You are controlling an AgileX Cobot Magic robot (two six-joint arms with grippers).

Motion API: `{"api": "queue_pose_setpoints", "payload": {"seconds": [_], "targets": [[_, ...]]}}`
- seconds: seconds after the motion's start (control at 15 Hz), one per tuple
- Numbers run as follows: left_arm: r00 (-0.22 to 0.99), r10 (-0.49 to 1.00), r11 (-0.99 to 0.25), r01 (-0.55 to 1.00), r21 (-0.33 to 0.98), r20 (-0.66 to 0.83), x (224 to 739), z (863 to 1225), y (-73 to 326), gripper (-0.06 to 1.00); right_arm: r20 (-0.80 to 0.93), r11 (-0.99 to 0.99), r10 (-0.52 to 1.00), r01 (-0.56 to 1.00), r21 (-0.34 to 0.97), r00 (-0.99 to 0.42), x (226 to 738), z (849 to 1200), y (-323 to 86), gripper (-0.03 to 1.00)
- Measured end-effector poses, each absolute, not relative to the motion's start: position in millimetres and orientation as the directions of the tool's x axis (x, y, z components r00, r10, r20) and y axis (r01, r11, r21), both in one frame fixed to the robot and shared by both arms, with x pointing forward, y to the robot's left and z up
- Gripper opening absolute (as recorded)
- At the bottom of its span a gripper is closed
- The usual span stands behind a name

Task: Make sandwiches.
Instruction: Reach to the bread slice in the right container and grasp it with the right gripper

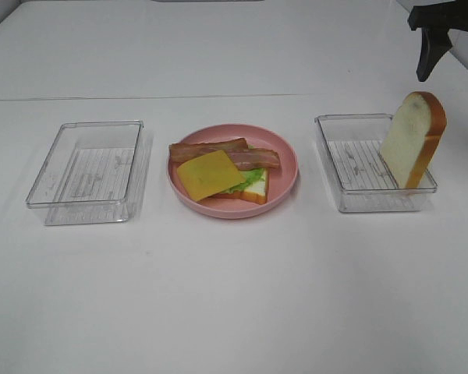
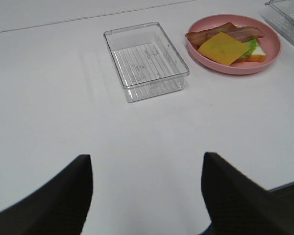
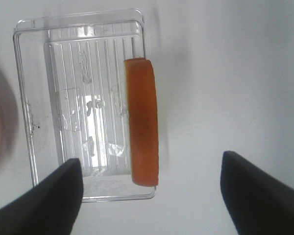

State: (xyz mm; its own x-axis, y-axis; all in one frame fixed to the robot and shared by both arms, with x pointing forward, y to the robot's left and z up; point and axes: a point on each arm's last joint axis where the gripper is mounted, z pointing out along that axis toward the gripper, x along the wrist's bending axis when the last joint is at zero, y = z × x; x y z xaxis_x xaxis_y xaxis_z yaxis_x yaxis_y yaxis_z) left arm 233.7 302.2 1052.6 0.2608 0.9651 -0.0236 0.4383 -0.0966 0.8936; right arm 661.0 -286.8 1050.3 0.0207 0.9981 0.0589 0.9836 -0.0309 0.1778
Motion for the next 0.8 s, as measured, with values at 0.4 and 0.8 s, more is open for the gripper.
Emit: {"api": "queue_pose_setpoints", "payload": {"seconds": [0.4, 0.8], "targets": [[0.261, 0.965, -0.097, 0.438, 0.894, -0.024, 234, 1053, 302, 0.62, 0.08, 0.008, 0.997, 0.994, 0.107, -0.017, 672, 1018, -284, 0.73], [0.261, 0.965, -0.097, 0.438, 0.894, -0.024, 234, 1053, 302, 0.62, 0.079, 0.019, 0.997, 0.997, 0.075, -0.025, 680, 993, -284, 0.51]]}}
